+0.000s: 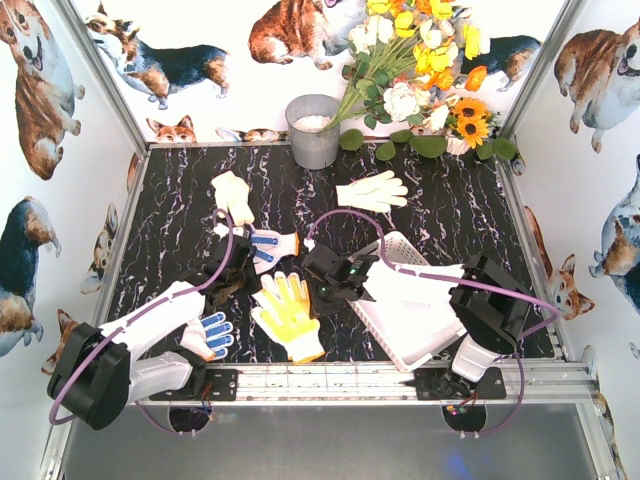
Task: Put the gloves into the storage basket
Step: Pair the glove with the glove.
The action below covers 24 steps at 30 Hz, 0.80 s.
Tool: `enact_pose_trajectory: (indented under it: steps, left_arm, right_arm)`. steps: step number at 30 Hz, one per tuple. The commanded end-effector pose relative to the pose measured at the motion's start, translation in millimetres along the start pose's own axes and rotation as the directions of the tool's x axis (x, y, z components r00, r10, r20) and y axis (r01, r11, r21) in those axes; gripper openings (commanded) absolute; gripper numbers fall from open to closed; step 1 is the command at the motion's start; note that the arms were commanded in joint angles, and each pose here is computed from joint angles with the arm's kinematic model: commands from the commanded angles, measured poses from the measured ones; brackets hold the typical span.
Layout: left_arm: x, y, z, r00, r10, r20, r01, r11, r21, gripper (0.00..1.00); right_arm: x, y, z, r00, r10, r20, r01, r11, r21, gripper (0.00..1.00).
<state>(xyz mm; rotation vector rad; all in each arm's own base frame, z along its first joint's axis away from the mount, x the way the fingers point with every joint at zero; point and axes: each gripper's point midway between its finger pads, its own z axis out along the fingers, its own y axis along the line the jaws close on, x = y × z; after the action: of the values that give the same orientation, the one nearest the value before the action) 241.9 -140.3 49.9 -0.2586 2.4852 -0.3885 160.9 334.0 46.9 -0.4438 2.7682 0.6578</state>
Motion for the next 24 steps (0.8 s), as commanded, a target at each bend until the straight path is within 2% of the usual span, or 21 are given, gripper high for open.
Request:
enact_pose_trajectory:
  steps: [1,24]
  left_arm:
    - [-21,1,-5,0.998,0.01,0.061,-0.009,1.0,-0.016,0.0]
    - [-29,20,5,0.997,-0.011,0.072,0.014,0.999,-0.038,0.0]
  right_arm:
    - [-24,24,-13,0.997,-0.01,0.072,0.014,0.998,-0.058,0.0]
    - [-35,35,1,0.997,-0.013,0.07,0.019,0.997,-0.078,0.0]
